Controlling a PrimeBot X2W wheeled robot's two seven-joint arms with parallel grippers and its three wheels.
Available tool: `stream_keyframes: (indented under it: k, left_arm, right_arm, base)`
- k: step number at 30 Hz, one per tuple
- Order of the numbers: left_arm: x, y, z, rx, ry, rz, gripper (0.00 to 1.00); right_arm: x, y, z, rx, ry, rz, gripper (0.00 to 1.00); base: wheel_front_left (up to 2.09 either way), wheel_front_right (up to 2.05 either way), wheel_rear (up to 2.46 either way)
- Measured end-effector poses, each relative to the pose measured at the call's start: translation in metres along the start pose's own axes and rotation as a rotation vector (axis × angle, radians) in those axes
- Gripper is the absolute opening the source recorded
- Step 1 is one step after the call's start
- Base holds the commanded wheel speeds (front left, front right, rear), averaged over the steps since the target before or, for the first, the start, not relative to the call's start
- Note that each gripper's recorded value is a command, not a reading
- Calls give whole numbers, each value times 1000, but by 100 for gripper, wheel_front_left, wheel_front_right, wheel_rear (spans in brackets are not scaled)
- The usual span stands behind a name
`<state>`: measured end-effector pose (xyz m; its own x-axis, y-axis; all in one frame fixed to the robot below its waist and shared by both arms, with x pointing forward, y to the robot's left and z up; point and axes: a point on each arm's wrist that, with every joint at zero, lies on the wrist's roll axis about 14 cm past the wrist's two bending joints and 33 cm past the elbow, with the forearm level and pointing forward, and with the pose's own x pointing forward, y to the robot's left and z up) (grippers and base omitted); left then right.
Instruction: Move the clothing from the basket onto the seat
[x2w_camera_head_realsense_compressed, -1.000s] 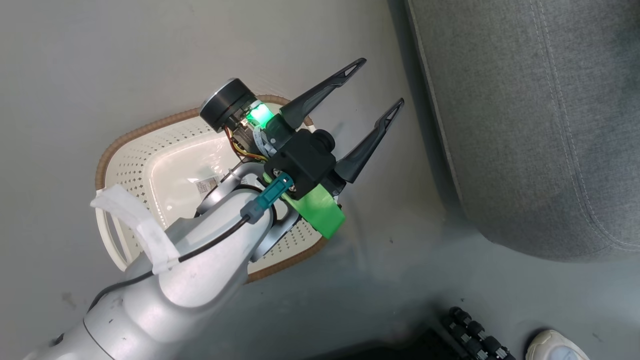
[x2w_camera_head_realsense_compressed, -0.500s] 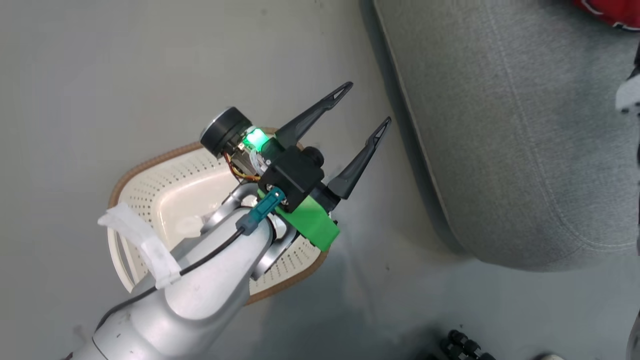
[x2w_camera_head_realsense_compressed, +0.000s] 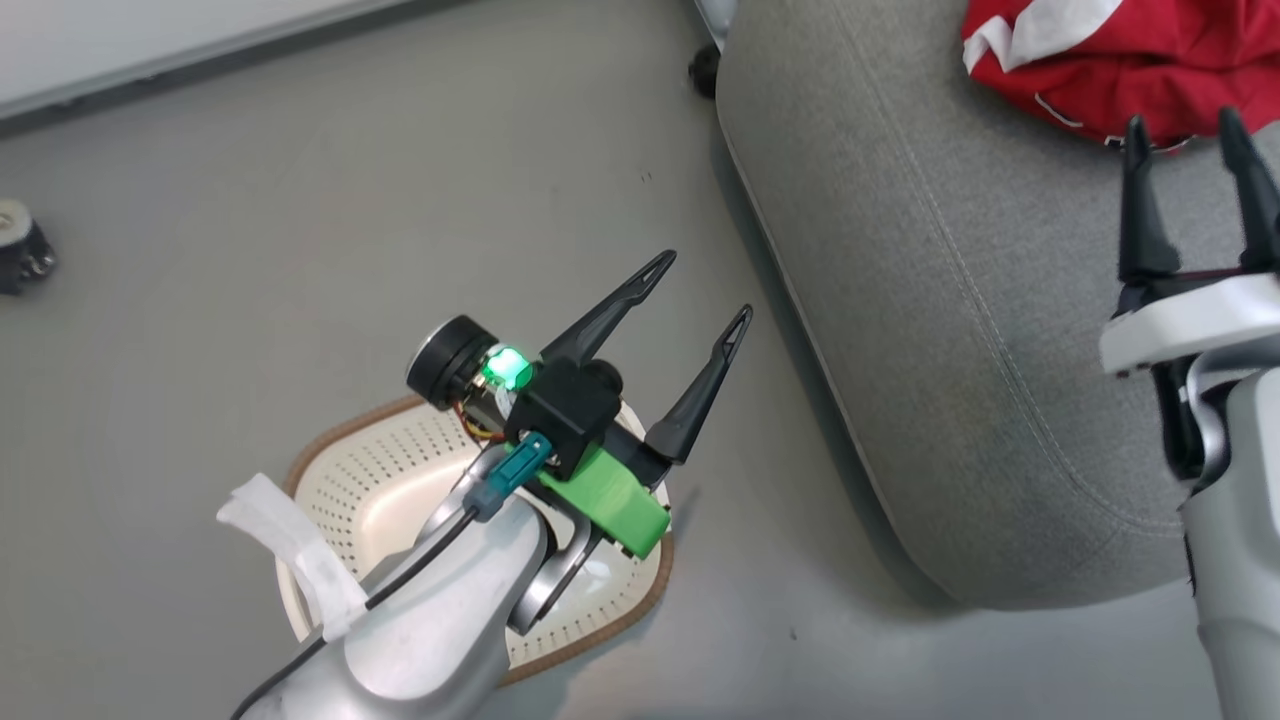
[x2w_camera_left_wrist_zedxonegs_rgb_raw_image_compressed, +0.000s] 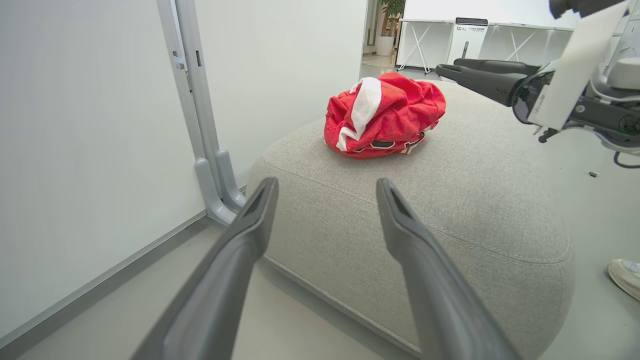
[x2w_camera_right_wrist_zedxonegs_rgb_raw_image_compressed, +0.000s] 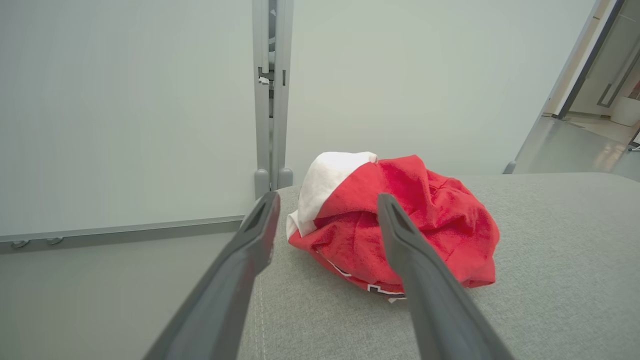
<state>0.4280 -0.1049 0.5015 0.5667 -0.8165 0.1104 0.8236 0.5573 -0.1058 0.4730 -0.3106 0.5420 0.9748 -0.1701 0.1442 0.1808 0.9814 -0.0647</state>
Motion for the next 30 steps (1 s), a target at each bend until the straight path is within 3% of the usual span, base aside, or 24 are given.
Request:
stream_keyframes:
  k: [4, 12, 21, 30]
  left_arm:
    - [-14, 6, 13, 8, -12, 67, 100]
    - [-71, 54, 27, 16, -20, 323, 100]
    - [-145, 96, 53, 31, -74, 606, 100]
    - [-215, 114, 68, 62, -115, 821, 100]
  right_arm:
    - [-10, 27, 11, 49, -28, 64, 100]
    - [-25, 88, 19, 142, -49, 198, 100]
    - [-51, 127, 21, 223, -46, 268, 100]
    - [-81, 151, 39, 248, -83, 327, 100]
  base:
    - [0, 0, 0]
    - [0, 0, 0]
    - [0, 0, 0]
    - [0, 0, 0]
